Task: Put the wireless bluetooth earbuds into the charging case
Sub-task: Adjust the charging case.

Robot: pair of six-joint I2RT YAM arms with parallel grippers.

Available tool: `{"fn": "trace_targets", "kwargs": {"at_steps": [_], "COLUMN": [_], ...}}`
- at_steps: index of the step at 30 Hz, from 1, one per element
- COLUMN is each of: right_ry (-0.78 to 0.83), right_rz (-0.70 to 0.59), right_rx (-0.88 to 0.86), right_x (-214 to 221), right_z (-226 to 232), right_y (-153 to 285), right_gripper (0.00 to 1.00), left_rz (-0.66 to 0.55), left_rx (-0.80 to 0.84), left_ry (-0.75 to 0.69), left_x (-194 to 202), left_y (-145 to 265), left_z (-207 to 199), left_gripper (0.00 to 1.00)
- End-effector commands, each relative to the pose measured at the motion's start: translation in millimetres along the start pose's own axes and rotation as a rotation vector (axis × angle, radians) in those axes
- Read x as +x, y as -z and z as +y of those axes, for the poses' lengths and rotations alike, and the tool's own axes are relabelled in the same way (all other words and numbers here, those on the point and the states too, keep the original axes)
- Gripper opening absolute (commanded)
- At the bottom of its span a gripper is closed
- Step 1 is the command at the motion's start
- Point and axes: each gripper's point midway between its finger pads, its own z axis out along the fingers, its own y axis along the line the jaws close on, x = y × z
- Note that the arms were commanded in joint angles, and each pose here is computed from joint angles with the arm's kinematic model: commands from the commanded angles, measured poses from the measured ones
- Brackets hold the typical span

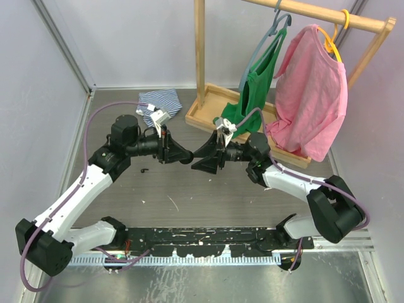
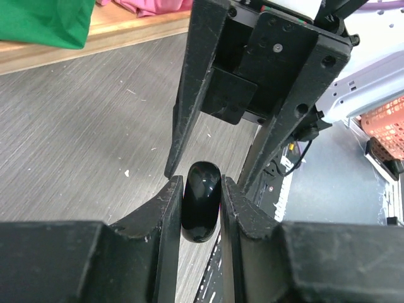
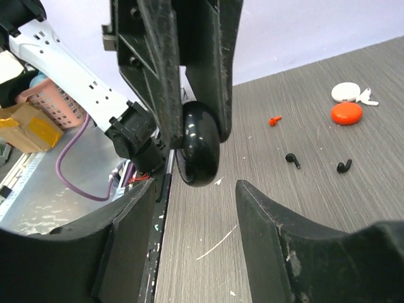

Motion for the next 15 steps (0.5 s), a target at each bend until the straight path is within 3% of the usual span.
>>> {"fn": "trace_targets", "kwargs": {"at_steps": [1,15], "right_ry": [0.114,0.065], "right_rz": [-0.126,-0.225], "right_rx": [-0.021,-0.049], "right_x": [-31.4,-37.8], "right_z": [13.6,12.0], "right_y": [2.3,-1.3], "right_gripper": [0.60,0.60], "left_rz": [-0.148,-0.256], "left_rx": [0.023,0.111], "left_ry": [-0.049,-0.063], "left_x": [-30.4,-37.7], "left_y": [1.6,1.5], "left_z": [-8.4,-22.1], "left_gripper": [0.18,0.17]}}
